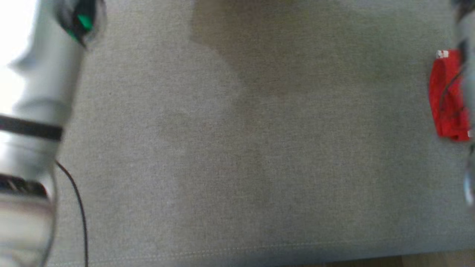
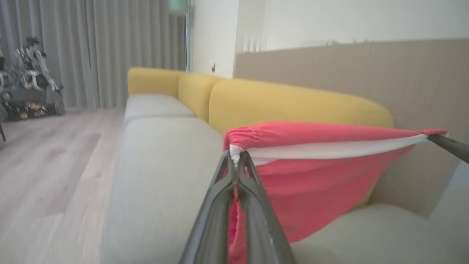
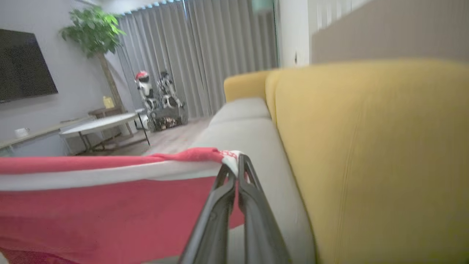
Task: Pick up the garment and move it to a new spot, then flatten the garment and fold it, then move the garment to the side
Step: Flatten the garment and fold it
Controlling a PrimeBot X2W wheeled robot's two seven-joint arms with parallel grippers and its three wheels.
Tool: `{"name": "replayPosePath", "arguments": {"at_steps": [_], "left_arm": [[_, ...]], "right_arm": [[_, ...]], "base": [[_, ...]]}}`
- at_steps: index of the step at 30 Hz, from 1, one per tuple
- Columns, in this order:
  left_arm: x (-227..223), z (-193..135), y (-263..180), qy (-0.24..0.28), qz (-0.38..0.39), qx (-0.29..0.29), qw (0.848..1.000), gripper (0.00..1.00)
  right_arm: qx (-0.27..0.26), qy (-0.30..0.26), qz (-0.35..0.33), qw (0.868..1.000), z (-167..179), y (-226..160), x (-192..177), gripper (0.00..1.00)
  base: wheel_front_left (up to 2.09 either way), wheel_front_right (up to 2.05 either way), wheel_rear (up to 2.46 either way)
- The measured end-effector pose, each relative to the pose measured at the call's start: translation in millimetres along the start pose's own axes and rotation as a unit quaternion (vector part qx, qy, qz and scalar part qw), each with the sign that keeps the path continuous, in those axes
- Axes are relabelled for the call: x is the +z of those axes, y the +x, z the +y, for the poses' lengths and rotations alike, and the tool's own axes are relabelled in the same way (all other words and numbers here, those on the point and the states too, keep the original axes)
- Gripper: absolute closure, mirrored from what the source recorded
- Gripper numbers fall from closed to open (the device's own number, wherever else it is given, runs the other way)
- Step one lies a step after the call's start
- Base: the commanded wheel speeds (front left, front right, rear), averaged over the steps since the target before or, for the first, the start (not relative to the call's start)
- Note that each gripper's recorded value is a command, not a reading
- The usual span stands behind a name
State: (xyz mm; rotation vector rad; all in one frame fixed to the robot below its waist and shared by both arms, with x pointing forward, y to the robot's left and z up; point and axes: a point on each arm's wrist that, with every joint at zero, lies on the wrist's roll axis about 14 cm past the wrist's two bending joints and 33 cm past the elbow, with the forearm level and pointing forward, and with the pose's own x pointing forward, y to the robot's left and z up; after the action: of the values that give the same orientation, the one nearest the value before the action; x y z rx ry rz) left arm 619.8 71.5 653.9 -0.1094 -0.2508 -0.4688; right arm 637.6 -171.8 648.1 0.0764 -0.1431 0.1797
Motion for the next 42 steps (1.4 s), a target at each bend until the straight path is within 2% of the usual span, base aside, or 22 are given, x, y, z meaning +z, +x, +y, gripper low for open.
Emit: {"name": "replayPosePath", "arguments": {"at_steps": [4,7,8,13,17,23,29,36,42], "left_arm": [[-84.2,-13.9,-41.6,-0.017,0.103,-0.006,0.995,1.00],[-126.1,-26.6,-76.6,-0.028,0.161,-0.015,0.986,1.00],[-144.1,-38.8,-97.9,-0.033,0.191,-0.027,0.981,1.00],[-165.1,-58.9,-146.4,-0.032,0.243,-0.056,0.968,1.00],[-173.8,-74.0,-181.4,-0.019,0.279,-0.085,0.956,1.00],[-172.5,-87.3,-213.8,-0.004,0.299,-0.107,0.948,1.00],[-170.2,-108.1,-238.0,-0.010,0.304,-0.121,0.945,1.00],[-159.3,-127.8,-248.1,-0.021,0.290,-0.131,0.948,1.00],[-155.9,-155.7,-272.4,-0.041,0.303,-0.157,0.939,1.00]], "right_arm": [[-0.023,0.052,0.129,0.990,-4.8,-34.6,-98.0,1.00],[-0.017,0.043,0.220,0.974,0.1,-69.3,-151.8,1.00],[-0.007,0.034,0.270,0.962,5.7,-92.1,-176.6,1.00],[-0.014,0.042,0.358,0.933,-1.6,-145.8,-209.3,1.00],[0.006,0.013,0.402,0.915,-1.1,-178.8,-217.2,1.00],[0.034,-0.023,0.412,0.910,-2.1,-200.8,-200.5,1.00],[0.050,-0.070,0.446,0.891,-13.6,-238.7,-198.8,1.00],[0.053,-0.089,0.473,0.875,-26.5,-266.0,-193.9,1.00],[0.053,-0.091,0.490,0.865,-36.4,-289.1,-183.0,1.00]], "base": [[0.00,0.00,0.00],[0.00,0.00,0.00],[0.00,0.00,0.00],[0.00,0.00,0.00],[0.00,0.00,0.00],[0.00,0.00,0.00],[0.00,0.00,0.00],[0.00,0.00,0.00],[0.00,0.00,0.00]]}}
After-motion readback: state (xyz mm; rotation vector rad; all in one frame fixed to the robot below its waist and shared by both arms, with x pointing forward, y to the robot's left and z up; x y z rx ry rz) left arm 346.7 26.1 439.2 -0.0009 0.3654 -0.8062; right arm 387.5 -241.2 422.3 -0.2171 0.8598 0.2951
